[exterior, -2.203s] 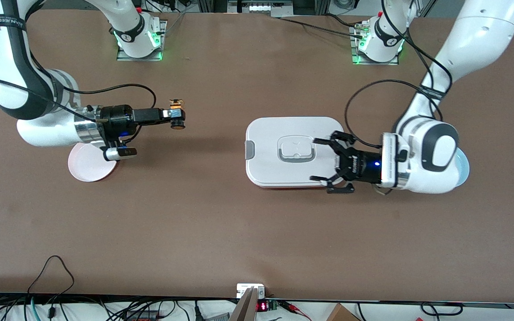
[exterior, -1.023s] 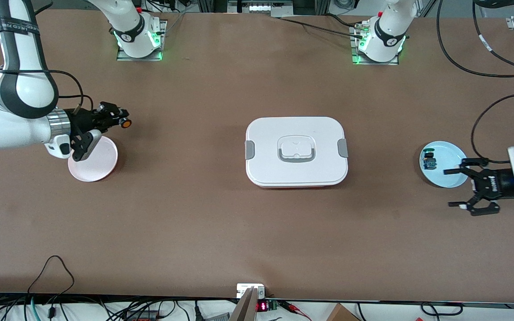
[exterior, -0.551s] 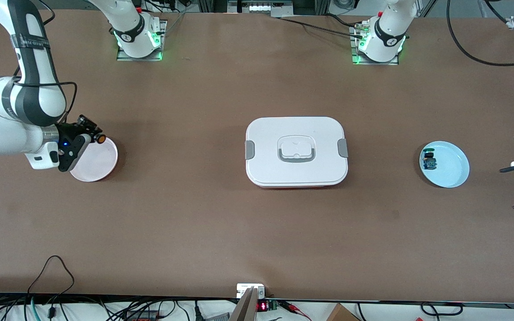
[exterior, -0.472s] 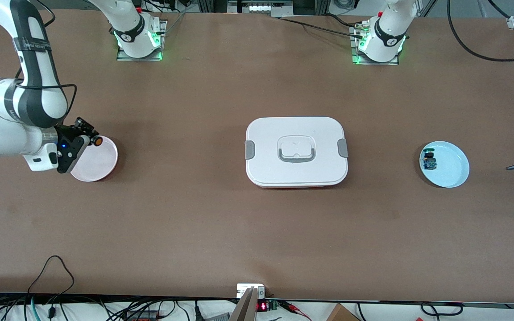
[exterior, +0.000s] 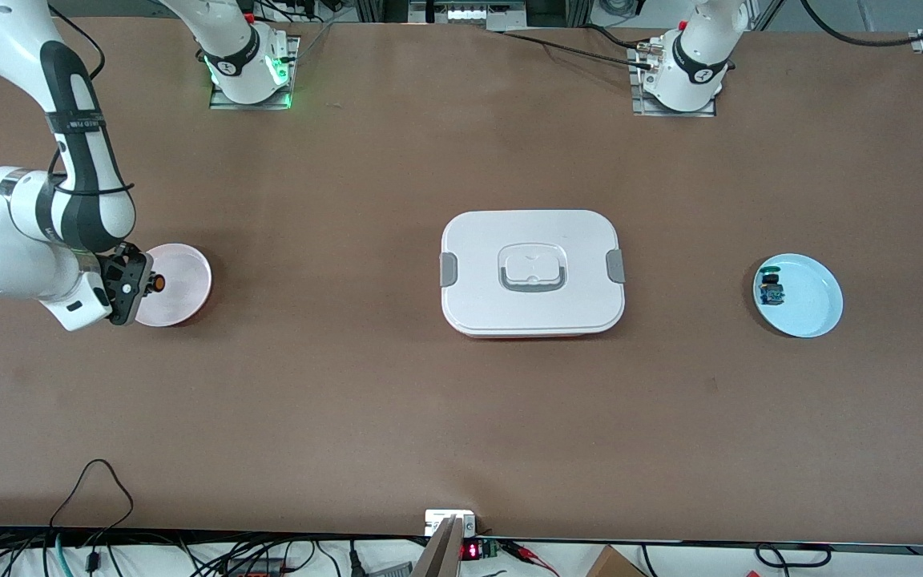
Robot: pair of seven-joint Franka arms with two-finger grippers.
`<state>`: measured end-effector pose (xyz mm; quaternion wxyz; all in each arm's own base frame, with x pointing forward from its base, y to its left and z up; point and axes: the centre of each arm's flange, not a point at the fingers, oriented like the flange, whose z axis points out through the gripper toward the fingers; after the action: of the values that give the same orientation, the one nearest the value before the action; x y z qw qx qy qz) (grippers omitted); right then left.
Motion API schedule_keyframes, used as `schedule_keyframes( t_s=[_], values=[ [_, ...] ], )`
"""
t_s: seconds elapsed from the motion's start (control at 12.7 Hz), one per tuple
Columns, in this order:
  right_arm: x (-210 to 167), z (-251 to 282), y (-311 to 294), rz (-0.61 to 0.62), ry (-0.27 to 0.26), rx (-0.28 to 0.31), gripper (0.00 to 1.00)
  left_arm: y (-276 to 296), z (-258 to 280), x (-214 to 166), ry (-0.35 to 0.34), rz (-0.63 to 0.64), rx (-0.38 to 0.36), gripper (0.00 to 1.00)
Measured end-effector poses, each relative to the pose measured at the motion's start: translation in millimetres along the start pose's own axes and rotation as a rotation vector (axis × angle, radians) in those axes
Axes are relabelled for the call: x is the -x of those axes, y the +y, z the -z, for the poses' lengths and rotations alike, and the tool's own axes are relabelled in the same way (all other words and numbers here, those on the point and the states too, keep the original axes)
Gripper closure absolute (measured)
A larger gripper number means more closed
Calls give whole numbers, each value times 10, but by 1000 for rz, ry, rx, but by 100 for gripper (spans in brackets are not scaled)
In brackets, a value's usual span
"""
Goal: Transfer orange switch to right arm and place
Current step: 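Lower the orange switch onto the white plate with the right gripper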
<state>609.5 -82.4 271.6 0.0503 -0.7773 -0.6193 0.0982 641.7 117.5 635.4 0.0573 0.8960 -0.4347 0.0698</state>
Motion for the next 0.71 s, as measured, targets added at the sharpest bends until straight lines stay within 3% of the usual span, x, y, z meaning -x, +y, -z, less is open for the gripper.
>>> schedule_keyframes(
  t_s=[0.31, 0.55, 0.71],
  values=[
    [56, -272, 145, 119, -5, 75, 58, 615, 218, -314, -120, 365, 11, 0],
    [65, -505, 101, 167, -9, 108, 58, 987, 235, -631, -170, 486, -7, 0],
    [70, -601, 53, 185, -9, 104, 58, 1028, 230, -651, -177, 510, -6, 0]
  ],
)
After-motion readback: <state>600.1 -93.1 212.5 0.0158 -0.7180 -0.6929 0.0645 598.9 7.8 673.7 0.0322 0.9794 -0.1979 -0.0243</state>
